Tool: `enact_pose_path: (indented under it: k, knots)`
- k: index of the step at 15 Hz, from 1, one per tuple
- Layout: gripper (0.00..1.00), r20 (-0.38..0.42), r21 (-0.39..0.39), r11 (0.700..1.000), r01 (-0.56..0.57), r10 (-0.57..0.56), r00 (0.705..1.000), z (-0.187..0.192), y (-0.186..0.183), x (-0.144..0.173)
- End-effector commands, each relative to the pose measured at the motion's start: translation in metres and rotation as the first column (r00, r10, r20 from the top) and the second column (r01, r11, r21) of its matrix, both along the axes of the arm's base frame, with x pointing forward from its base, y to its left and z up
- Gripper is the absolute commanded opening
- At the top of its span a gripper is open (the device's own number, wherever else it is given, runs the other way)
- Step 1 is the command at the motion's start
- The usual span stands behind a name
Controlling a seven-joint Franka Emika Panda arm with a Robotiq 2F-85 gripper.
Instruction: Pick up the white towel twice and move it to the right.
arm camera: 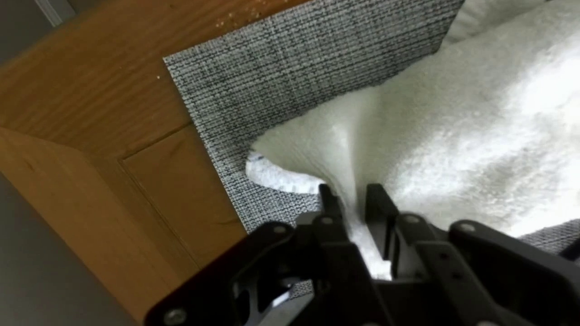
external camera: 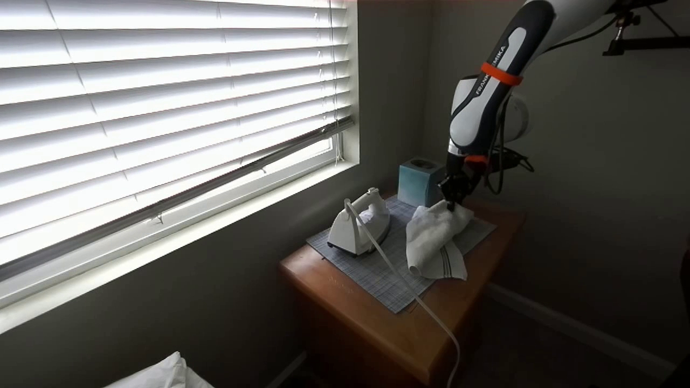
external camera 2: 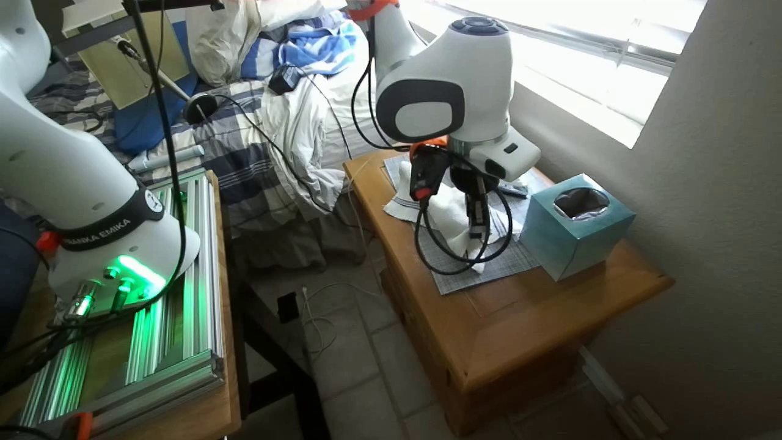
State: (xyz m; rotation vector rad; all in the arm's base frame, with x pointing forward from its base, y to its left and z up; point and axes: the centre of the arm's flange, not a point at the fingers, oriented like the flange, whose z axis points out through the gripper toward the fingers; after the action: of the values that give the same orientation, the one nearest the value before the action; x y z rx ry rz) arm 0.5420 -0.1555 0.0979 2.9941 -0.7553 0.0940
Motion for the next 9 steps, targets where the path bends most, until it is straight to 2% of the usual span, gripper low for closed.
enact_pose_path:
  k: [1,3,7,9]
  knots:
    - [0.57,0.061,0.022,1.000,-0.013,0.011,0.998,0.027,0.018,0.013]
    - [0.69,0.071,0.039,0.998,-0.042,0.039,0.997,0.049,0.036,0.013]
    - [0.97,0.030,0.080,0.992,-0.101,0.099,0.995,0.074,0.068,0.017]
    - [1.00,-0.003,0.132,0.985,-0.111,0.113,0.994,0.077,0.081,0.018]
